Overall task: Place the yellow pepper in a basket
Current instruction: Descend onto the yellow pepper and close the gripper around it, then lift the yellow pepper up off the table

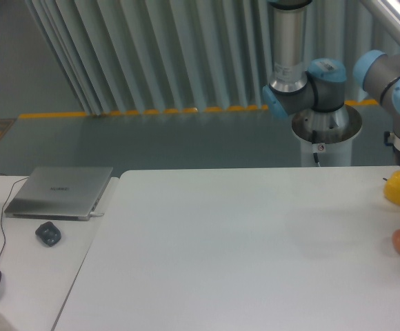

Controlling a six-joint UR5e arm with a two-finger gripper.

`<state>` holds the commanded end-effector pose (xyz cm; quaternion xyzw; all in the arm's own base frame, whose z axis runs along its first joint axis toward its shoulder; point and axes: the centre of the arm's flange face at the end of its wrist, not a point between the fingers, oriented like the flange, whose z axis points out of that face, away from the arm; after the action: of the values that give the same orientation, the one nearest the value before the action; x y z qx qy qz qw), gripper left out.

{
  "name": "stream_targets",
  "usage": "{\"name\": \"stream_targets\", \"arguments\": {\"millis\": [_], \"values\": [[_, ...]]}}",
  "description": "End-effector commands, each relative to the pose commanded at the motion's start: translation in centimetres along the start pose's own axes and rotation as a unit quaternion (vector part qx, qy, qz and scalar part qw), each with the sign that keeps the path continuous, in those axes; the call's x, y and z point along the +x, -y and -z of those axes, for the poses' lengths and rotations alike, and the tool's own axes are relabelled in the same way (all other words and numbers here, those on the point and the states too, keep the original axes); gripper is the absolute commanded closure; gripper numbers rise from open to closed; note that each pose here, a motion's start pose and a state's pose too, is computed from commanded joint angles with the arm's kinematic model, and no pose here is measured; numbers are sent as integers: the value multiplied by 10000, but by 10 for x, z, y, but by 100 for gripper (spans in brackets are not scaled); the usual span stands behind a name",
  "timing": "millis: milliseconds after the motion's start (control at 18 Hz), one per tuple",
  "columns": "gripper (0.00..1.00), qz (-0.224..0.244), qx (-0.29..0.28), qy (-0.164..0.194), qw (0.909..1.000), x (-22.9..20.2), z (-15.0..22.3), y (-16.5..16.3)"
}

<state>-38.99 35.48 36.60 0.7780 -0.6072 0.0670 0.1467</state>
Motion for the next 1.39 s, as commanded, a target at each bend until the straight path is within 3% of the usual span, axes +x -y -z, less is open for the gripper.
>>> {"name": "stream_targets", "arguments": {"millis": [333, 722, 1389], "values": [[0, -189, 17, -218, 9996, 21, -19, 28], [0, -240, -114, -19, 9996, 18, -37, 54], [0, -275, -233, -42, 9993, 0, -68, 40]]}}
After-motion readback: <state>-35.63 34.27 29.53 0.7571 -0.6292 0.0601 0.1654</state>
